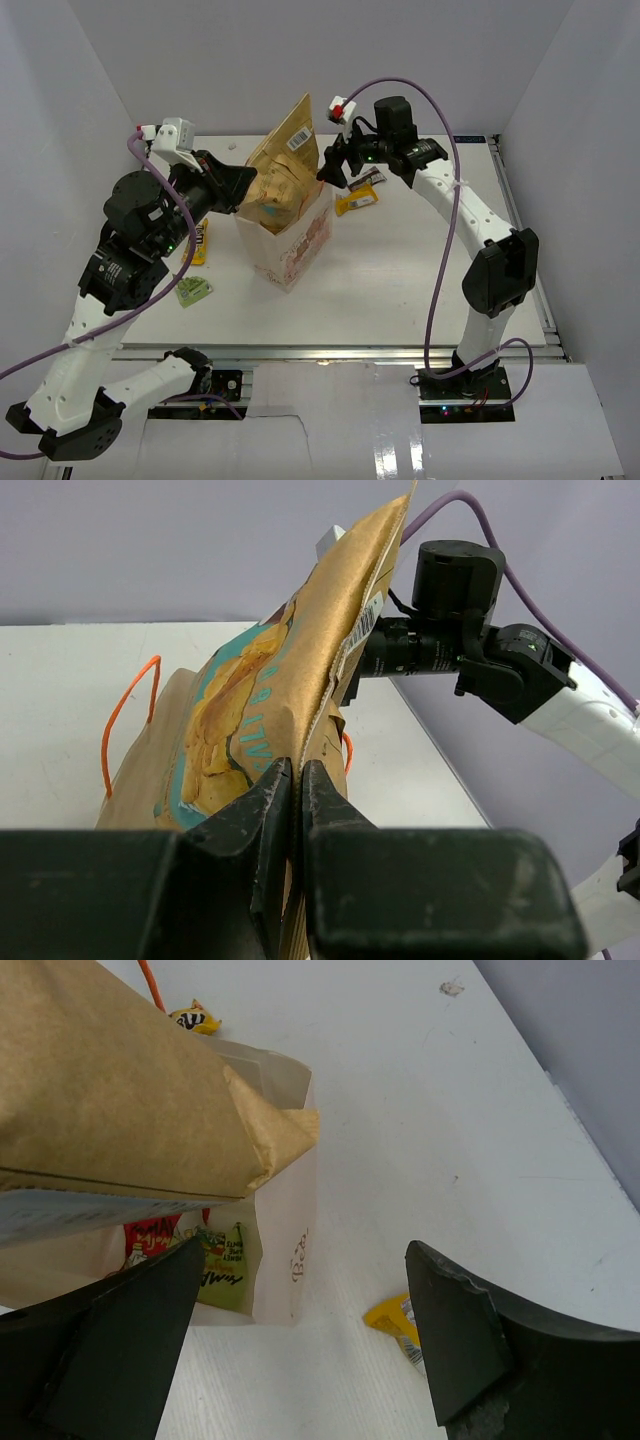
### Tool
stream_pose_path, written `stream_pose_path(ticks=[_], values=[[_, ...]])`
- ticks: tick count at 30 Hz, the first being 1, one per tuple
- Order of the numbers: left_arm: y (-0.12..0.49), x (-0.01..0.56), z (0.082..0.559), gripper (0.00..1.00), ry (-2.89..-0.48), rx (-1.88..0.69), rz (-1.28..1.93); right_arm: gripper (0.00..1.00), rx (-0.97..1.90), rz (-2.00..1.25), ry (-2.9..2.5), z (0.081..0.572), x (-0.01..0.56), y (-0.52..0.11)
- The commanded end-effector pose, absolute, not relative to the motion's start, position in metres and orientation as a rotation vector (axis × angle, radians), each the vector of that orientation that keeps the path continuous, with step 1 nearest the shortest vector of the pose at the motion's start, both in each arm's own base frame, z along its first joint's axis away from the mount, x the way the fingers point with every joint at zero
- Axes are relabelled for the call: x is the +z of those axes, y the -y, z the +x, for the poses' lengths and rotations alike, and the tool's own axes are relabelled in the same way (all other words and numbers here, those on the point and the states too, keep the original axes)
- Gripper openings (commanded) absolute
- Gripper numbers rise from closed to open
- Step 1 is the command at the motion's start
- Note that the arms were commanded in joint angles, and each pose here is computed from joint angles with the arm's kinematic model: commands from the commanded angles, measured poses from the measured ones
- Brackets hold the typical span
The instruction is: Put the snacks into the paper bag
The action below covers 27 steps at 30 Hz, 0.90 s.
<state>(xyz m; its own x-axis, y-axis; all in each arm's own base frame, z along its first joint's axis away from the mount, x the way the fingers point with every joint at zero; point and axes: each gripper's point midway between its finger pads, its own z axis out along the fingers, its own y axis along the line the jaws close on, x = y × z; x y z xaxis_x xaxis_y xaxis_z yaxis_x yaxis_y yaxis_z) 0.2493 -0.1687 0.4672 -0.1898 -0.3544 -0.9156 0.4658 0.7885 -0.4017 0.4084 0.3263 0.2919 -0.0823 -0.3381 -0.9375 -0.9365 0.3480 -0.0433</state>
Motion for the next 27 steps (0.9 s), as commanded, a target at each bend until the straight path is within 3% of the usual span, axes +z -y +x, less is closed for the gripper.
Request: stream_pose_path(ticks=[1, 6, 10, 15, 16, 18, 19, 27], values=[[0.16, 0.491, 0.243, 0.0, -1.516, -0.757, 0.059, 0.85, 0.689, -1.173, -1.537, 0.419, 0.318, -0.332], [0.156, 0.491, 0.239, 0.0, -1.514, -0.75, 0.05, 0.72, 0.724, -1.208, -1.547, 0.411, 0.305, -0.342], [0.155, 0.489, 0.237, 0.0, -1.515, -0.749, 0.048, 0.52, 0.738, -1.23, -1.557, 0.405, 0.296, -0.349], [0.153, 0.49, 0.235, 0.0, -1.512, -0.747, 0.049, 0.36, 0.756, -1.254, -1.542, 0.4, 0.293, -0.358], [0.153, 0.49, 0.235, 0.0, -1.512, -0.746, 0.047, 0.28, 0.756, -1.254, -1.54, 0.4, 0.293, -0.359], [0.153, 0.489, 0.235, 0.0, -1.515, -0.747, 0.05, 0.22, 0.753, -1.253, -1.54, 0.4, 0.293, -0.362], [0.153, 0.489, 0.235, 0.0, -1.515, -0.747, 0.05, 0.1, 0.734, -1.245, -1.543, 0.403, 0.294, -0.362], [0.151, 0.482, 0.232, 0.0, -1.528, -0.746, 0.044, 0.08, 0.634, -1.119, -1.593, 0.424, 0.303, -0.354]])
